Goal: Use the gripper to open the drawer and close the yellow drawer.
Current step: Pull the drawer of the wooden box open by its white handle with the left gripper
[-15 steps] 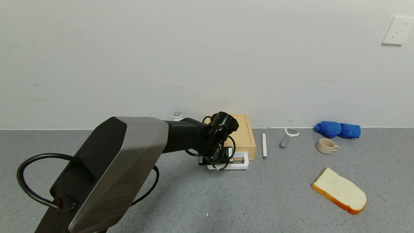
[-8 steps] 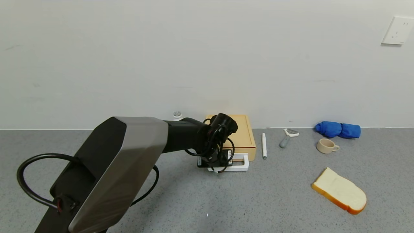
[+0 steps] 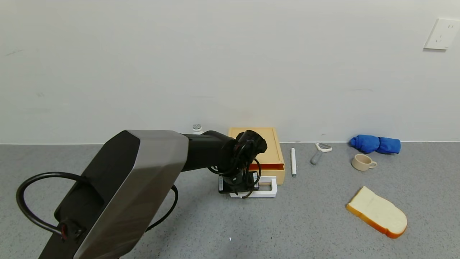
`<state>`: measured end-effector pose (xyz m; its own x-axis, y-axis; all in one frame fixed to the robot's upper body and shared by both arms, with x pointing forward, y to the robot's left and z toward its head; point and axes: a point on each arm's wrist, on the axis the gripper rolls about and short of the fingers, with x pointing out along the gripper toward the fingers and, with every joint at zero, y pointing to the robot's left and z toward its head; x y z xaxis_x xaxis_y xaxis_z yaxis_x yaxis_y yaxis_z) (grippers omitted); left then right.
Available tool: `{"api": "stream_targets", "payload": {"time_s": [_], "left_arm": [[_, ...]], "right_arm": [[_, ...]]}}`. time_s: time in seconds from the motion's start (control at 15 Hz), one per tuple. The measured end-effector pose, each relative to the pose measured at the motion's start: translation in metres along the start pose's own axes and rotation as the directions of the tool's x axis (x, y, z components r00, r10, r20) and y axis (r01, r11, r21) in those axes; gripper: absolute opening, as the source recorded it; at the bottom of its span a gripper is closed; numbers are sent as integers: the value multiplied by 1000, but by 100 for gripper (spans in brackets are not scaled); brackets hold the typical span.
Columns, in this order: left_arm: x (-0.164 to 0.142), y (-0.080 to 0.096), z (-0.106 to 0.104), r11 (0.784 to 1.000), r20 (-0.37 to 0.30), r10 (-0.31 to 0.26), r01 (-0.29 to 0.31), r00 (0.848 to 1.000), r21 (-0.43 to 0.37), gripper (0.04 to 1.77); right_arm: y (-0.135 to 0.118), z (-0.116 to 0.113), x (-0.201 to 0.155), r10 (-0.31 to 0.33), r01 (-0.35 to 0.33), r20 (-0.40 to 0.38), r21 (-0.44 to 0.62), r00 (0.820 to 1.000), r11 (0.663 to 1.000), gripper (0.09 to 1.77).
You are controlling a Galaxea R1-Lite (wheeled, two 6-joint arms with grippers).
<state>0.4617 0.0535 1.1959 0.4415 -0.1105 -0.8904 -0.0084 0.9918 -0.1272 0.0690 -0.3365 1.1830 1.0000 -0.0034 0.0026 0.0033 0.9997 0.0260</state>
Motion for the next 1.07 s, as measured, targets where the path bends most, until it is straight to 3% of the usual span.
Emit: {"api": "stream_targets", "payload": {"time_s": [0.67,1.07], "left_arm": [[-10,-4,-23,997,-113,71,-71,991,0,11],[-17,-6,-40,997,-171,75,-74,982,15,11]], "right_arm": [[0,0,0,0,0,0,0,1000,1000,170],[0,0,0,0,0,0,0,1000,1000,170]]}}
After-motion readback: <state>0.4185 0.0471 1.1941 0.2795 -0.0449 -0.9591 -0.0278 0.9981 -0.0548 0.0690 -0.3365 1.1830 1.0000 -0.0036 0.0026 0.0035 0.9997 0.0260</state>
